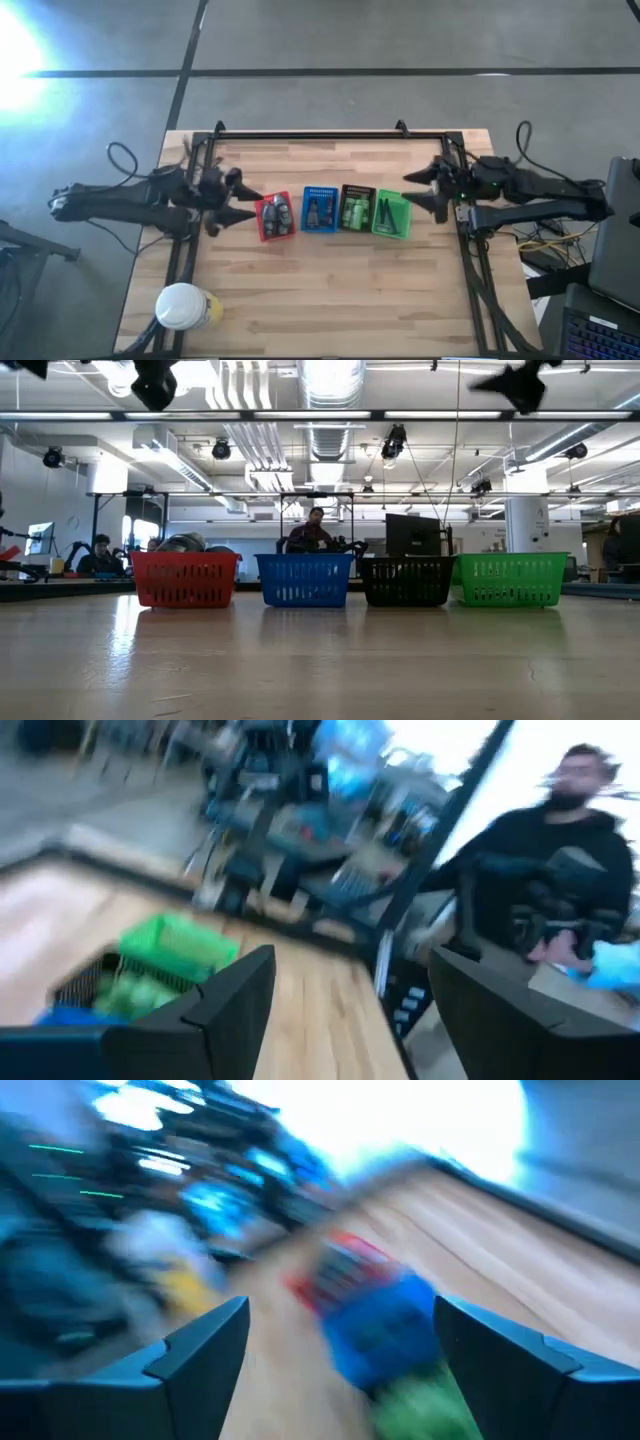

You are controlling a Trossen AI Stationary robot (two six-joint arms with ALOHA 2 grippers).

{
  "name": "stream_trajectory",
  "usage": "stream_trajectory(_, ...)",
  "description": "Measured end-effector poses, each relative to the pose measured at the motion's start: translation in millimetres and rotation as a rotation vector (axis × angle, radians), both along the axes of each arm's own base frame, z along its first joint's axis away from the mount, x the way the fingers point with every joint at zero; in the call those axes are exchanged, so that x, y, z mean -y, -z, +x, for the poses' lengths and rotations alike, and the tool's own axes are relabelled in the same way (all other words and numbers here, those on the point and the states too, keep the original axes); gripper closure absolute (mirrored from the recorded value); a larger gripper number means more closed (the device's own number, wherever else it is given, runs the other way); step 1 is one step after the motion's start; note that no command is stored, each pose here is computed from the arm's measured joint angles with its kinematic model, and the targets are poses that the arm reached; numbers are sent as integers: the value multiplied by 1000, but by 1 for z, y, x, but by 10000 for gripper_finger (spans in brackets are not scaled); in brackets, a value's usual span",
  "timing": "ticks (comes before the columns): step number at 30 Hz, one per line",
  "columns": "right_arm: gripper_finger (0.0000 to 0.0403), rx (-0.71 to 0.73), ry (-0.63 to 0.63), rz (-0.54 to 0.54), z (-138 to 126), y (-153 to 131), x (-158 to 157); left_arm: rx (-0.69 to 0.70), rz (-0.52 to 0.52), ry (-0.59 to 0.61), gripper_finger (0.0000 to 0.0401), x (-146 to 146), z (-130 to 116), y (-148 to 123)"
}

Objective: Pick & Place Travel size toiletries
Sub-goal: Return to Home Position

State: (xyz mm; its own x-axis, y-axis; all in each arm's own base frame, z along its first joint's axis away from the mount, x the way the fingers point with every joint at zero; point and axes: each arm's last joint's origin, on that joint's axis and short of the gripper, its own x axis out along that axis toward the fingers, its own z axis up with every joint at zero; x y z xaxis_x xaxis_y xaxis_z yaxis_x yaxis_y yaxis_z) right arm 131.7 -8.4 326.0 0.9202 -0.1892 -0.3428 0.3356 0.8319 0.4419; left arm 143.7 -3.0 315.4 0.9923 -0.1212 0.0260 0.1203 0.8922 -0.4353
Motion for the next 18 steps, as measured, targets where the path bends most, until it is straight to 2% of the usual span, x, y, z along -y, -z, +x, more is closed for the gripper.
stream_trajectory(3,98,236,-155,-68,4,5,0,114,49,18,133,-4,-16,17)
stream_trajectory(6,106,361,-167,-59,5,28,3,159,60,-6,131,-7,-30,40)
stream_trajectory(14,127,525,-146,8,0,96,5,274,94,-50,130,-8,-59,73)
stream_trajectory(18,136,545,-136,33,-4,124,5,206,83,-59,130,-8,-60,95)
